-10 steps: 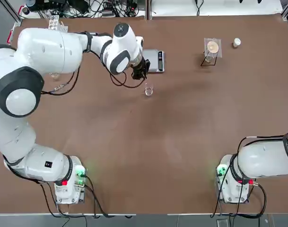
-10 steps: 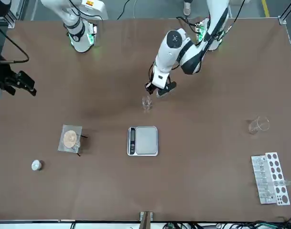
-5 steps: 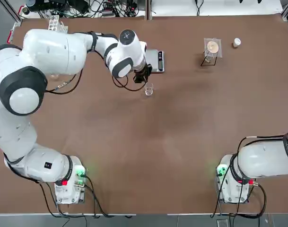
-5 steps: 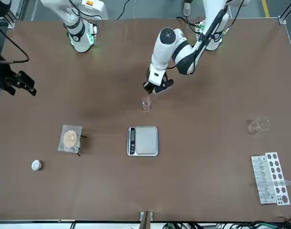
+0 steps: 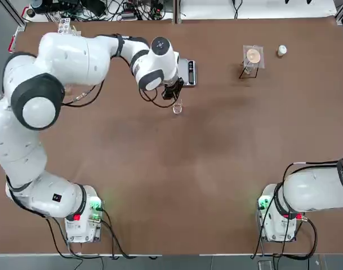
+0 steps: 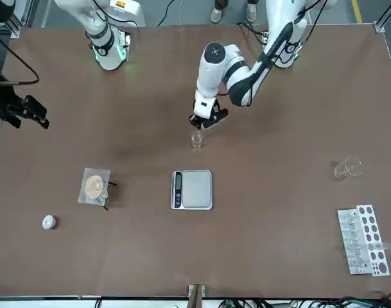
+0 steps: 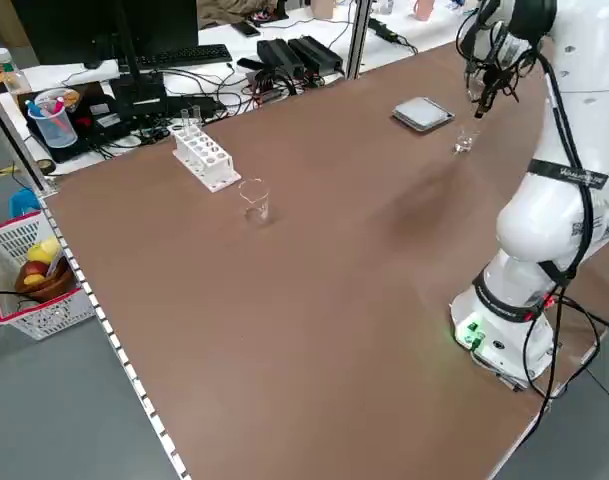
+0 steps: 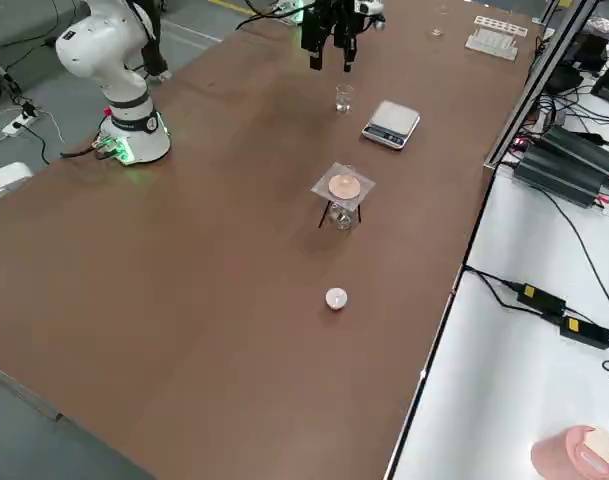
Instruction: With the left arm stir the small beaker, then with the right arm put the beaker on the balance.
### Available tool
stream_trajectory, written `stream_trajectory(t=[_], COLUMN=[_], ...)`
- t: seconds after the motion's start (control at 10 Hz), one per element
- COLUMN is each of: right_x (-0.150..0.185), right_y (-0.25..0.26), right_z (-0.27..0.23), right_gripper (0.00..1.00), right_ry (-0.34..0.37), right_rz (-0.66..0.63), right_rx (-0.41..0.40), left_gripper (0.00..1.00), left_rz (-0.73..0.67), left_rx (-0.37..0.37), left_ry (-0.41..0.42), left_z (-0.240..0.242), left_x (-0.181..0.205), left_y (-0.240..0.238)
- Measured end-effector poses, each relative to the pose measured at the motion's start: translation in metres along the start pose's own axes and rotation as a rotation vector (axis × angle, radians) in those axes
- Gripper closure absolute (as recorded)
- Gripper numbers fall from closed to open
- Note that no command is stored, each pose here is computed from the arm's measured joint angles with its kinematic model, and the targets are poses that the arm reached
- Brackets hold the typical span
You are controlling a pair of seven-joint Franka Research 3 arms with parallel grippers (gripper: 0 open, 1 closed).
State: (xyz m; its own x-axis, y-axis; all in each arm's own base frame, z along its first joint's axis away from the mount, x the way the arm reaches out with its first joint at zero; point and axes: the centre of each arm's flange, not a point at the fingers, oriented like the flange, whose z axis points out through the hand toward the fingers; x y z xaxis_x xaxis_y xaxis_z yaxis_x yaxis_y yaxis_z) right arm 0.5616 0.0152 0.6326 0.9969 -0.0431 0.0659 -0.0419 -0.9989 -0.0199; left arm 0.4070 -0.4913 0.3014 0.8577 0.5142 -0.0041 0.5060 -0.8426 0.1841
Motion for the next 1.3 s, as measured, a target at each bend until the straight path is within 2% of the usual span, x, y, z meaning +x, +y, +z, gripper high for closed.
stream_trajectory(t=[0.6,0.9,1.3], right_x=[0.0,0.0,0.0], right_y=[-0.001,-0.001,-0.001], right_z=[0.0,0.0,0.0], right_gripper=[0.0,0.0,0.0], right_ry=[0.003,0.002,0.001], right_rz=[-0.001,-0.002,-0.002], right_rx=[0.0,0.0,0.0], left_gripper=[0.93,0.93,0.93], left_rz=[0.017,-0.004,-0.06], left_rx=[0.058,0.05,0.025], left_ry=[0.028,0.026,0.029], left_z=[0.005,0.003,-0.009], left_x=[0.006,-0.005,0.003], left_y=[0.002,0.006,0.016])
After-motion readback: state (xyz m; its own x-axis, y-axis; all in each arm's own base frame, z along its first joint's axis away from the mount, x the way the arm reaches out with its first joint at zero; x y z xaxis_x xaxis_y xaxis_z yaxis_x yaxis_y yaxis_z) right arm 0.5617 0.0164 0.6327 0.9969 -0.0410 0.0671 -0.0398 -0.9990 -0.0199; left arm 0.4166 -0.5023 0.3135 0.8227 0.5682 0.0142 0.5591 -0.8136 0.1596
